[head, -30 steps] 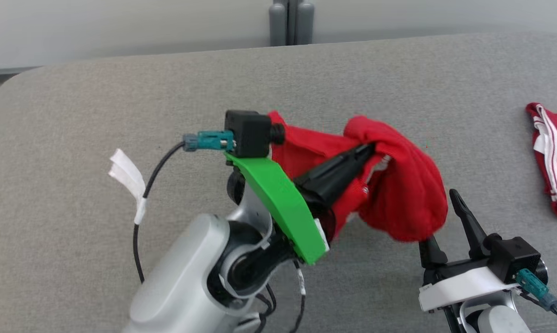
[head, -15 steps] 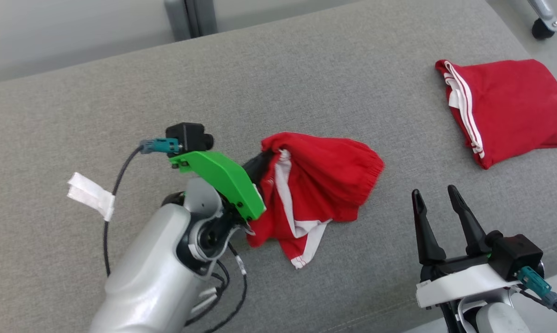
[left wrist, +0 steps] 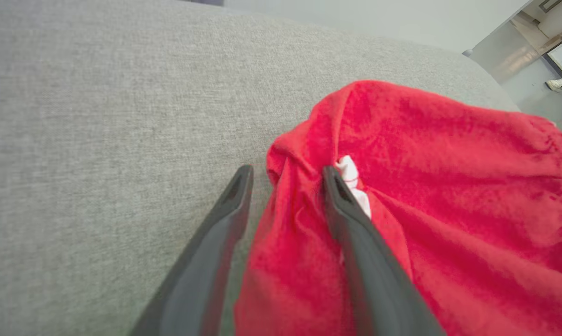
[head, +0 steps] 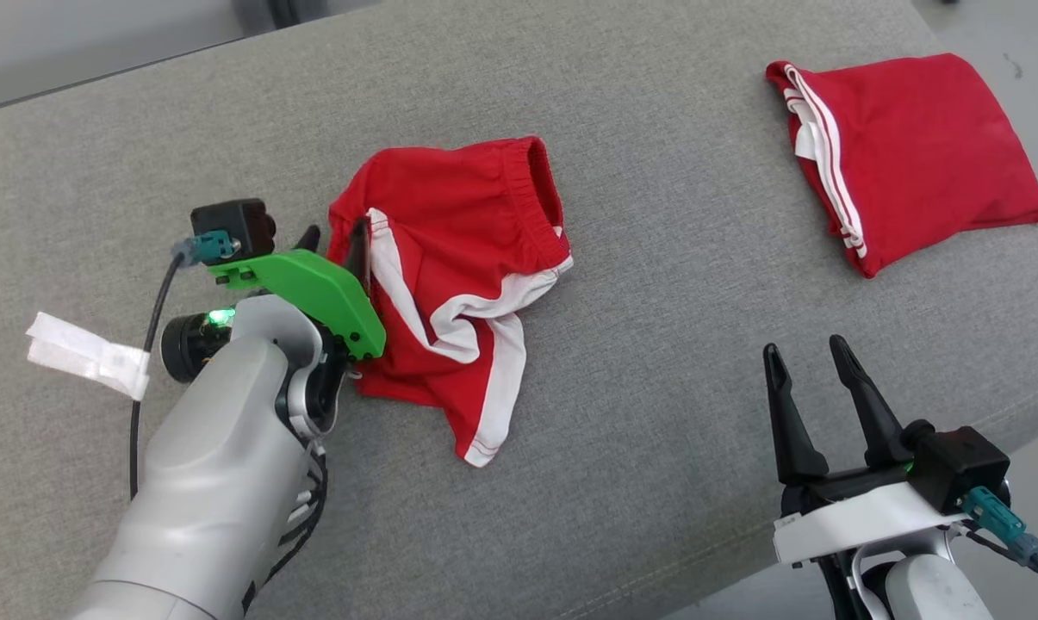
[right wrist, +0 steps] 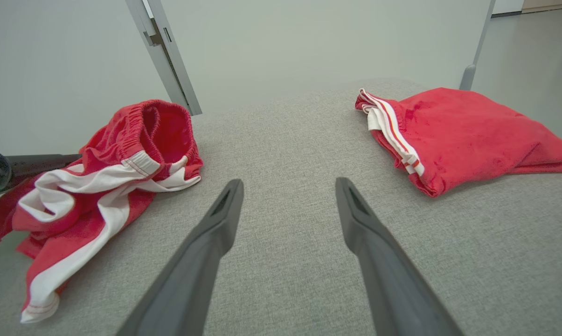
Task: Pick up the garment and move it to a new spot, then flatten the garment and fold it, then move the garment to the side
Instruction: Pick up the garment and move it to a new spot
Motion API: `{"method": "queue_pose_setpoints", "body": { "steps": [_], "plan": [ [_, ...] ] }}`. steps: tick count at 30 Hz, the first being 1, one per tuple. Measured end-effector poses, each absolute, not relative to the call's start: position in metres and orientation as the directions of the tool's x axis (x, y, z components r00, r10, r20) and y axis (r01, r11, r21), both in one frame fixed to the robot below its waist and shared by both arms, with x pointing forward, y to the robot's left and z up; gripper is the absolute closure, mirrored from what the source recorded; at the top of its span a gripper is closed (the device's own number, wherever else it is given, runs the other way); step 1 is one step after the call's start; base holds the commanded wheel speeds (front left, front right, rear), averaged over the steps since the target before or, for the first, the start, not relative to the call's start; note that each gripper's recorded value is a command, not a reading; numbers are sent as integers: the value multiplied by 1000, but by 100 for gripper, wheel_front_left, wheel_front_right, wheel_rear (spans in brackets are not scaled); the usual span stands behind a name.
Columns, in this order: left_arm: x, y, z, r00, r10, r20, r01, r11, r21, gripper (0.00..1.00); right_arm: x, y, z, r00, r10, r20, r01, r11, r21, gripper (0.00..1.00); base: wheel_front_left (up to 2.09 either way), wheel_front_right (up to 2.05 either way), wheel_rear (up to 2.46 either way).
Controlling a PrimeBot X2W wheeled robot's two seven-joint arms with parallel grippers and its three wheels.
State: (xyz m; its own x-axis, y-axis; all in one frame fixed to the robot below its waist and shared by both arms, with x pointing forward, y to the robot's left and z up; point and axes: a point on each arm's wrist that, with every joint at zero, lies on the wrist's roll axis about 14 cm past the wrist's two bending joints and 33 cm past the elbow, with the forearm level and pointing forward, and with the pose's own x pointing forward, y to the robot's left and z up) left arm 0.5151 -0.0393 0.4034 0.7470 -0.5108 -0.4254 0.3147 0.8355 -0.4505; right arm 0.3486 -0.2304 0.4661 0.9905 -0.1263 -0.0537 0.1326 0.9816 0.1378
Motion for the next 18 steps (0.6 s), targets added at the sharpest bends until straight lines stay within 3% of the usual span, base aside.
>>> {"method": "queue_pose_setpoints", "body": {
  "steps": [4,8,18],
  "plan": [
    [520,-31,426,827,-489,-278,399,858,-325,0,347,-234,473,991,-134,-31,137,982,128,0,0,0,0],
    [507,-21,442,860,-471,-194,412,867,-280,0,341,-237,479,990,-140,-12,140,984,110,0,0,0,0],
    [441,46,494,955,-296,15,291,930,-225,0,332,-234,489,993,-119,23,117,991,72,0,0,0,0]
  ]
}}
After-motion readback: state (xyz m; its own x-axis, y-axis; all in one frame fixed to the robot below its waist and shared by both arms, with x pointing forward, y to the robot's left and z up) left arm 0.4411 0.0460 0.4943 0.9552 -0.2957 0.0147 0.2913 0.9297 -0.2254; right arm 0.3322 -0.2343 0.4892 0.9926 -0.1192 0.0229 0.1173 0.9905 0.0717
